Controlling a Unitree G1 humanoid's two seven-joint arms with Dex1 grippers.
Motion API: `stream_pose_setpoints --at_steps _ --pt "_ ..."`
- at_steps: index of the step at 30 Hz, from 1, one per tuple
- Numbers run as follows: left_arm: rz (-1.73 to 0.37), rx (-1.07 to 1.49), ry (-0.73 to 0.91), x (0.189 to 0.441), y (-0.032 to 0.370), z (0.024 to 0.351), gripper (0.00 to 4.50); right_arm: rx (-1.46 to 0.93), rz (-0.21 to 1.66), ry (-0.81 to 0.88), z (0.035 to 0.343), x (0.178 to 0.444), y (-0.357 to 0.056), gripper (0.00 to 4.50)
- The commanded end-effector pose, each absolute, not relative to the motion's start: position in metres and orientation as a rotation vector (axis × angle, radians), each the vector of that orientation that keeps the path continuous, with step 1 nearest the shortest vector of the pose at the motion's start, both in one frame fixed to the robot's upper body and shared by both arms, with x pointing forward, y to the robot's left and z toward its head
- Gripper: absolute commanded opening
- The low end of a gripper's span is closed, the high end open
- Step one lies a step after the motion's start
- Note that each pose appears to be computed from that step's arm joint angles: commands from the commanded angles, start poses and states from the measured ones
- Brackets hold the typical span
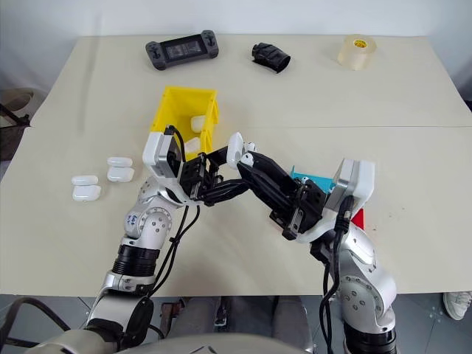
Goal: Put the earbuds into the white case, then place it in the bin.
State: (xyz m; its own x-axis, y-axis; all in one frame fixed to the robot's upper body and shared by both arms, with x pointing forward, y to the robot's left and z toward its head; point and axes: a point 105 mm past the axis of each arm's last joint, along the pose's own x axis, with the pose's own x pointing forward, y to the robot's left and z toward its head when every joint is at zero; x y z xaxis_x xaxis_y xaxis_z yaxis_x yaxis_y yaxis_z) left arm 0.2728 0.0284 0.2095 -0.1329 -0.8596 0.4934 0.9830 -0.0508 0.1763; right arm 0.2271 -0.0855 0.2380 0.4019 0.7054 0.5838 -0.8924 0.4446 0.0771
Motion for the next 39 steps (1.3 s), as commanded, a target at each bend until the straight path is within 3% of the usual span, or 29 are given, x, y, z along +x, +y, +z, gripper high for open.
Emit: stream_pose_setpoints --at_steps 1,39 --pt "-1.652 -0.261 -0.609 0.264 0.027 0.218 2.80 0.424 1.047 -0.556 0.247 0.224 -0.089 0.56" --pt "-1.605 -0.286 -0.619 0.270 0.029 0.216 2.80 0.306 1.120 -0.411 0.215 0.220 -0.075 0.56"
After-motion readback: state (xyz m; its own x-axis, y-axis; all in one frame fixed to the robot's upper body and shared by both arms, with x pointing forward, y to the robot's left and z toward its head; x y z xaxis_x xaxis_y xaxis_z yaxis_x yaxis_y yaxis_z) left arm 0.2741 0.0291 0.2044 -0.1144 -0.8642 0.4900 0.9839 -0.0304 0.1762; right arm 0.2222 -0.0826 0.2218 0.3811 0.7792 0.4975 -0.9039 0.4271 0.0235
